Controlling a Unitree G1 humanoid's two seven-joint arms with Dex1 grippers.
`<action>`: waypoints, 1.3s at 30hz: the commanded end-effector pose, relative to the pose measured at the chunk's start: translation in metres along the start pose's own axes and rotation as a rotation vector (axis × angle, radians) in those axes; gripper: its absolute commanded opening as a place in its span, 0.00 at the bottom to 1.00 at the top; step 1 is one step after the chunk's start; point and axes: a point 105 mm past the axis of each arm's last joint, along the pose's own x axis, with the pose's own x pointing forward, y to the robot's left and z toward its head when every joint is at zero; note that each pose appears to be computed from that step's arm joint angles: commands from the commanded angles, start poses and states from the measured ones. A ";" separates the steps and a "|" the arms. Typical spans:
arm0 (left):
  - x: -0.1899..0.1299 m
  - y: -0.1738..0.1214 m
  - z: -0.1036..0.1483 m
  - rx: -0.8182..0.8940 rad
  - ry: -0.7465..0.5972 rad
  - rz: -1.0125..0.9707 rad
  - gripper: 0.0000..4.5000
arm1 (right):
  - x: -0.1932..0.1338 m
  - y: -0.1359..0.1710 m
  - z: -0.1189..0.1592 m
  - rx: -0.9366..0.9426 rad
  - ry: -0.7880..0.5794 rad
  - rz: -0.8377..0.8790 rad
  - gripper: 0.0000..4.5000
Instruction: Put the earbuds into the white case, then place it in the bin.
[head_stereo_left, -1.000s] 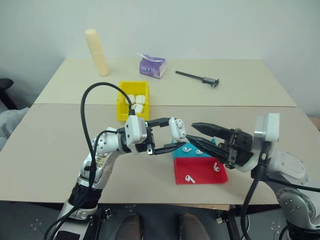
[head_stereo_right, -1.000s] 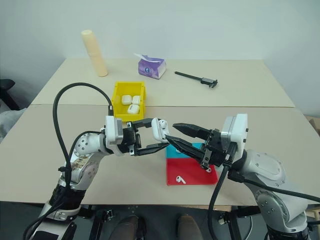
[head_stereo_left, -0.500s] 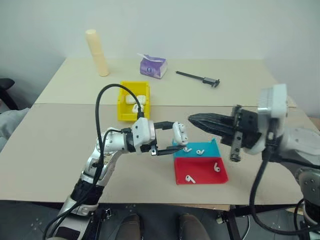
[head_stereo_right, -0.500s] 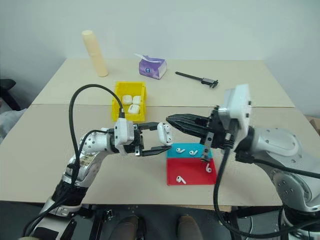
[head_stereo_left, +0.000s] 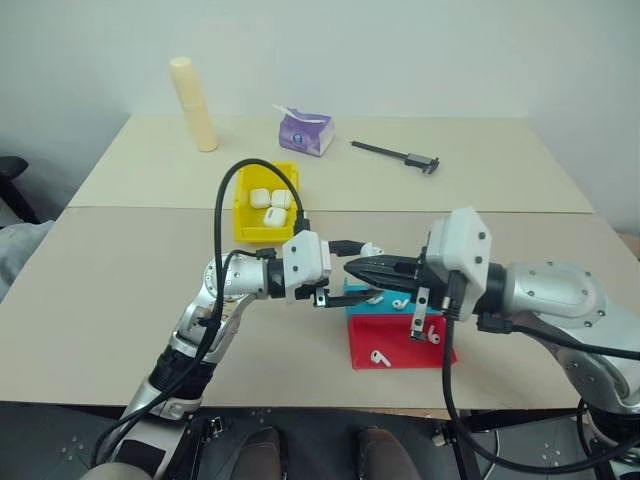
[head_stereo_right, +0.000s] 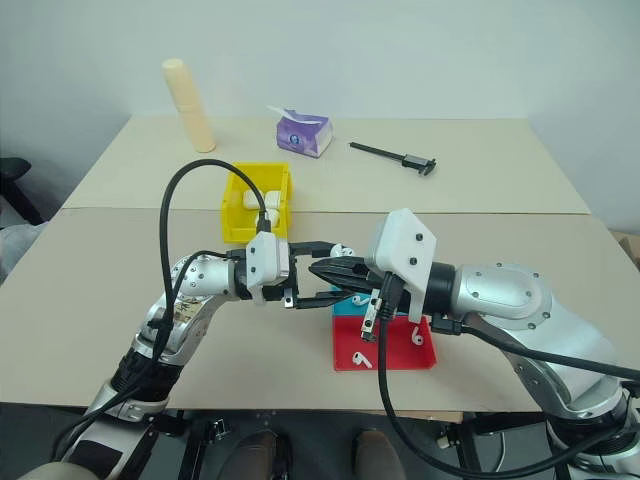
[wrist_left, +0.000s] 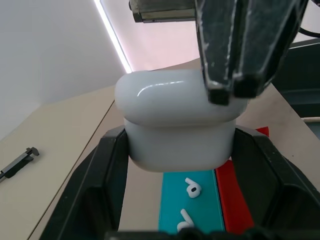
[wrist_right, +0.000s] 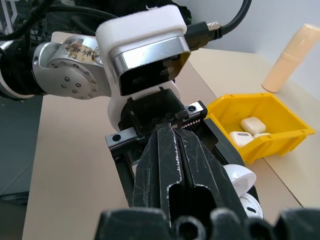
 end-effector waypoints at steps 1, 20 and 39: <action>0.000 0.003 0.019 0.054 -0.066 0.006 0.62 | 0.000 0.002 0.002 -0.093 0.027 -0.005 0.01; -0.030 0.040 0.019 0.051 -0.189 0.325 0.62 | -0.026 -0.019 0.026 -0.034 -0.147 -0.124 0.01; -0.072 0.183 -0.066 0.082 0.369 1.195 0.83 | -0.028 -0.027 -0.018 0.036 0.003 -0.195 0.00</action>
